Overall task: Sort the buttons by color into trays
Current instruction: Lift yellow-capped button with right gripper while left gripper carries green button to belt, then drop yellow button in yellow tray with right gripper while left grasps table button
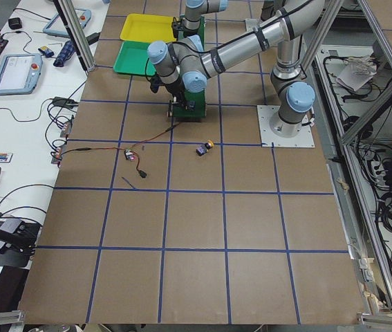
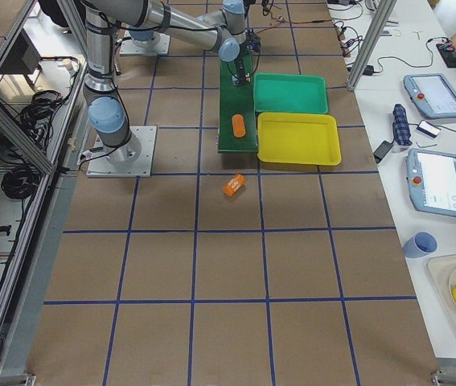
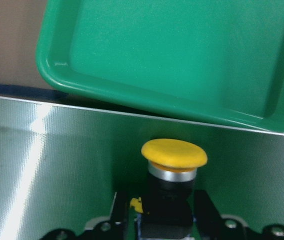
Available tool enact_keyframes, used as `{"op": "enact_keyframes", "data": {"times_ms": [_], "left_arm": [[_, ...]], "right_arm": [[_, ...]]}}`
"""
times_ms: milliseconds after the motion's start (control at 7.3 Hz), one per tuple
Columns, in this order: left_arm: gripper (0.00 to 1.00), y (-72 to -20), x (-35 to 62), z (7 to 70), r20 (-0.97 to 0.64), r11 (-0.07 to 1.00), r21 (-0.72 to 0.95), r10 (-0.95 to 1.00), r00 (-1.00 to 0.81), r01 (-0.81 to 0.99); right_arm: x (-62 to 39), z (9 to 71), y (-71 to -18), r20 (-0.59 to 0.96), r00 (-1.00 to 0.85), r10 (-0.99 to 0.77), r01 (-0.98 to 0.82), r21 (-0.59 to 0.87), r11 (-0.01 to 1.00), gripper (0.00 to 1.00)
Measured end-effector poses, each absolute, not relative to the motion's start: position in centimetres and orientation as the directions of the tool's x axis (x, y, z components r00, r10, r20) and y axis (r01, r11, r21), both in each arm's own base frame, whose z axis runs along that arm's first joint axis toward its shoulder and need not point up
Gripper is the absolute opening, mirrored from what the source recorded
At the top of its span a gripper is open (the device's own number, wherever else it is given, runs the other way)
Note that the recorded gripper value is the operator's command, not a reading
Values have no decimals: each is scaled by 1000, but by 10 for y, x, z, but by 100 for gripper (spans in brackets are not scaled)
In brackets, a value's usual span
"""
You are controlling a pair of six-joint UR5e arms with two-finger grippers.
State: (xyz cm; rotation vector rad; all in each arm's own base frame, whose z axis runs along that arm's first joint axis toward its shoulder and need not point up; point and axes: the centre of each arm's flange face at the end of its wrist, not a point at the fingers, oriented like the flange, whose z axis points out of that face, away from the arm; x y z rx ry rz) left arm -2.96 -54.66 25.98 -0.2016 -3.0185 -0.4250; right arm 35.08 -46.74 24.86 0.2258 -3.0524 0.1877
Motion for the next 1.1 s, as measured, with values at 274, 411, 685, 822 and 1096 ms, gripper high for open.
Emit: {"op": "enact_keyframes", "data": {"times_ms": [274,411,685,822,1096], "left_arm": [[100,-547,-30,257,99,954,275,97,-990,121],[100,-546,-30,258,96,955,274,92,-991,115],[100,-548,-28,277,80,965,240,90,-993,107],[100,-550,-20,296,60,974,207,84,-995,94],[100,-551,33,319,8,984,177,15,-1000,16]], "right_arm": [[347,251,-469,97,-984,-148,-159,-116,980,5],[341,254,-473,118,-980,-158,-173,-124,977,5],[323,269,-487,138,-978,-156,-177,-154,972,6],[308,283,-495,142,-977,-156,-180,-173,968,6],[258,310,-517,165,-965,-202,-233,-197,952,8]]}}
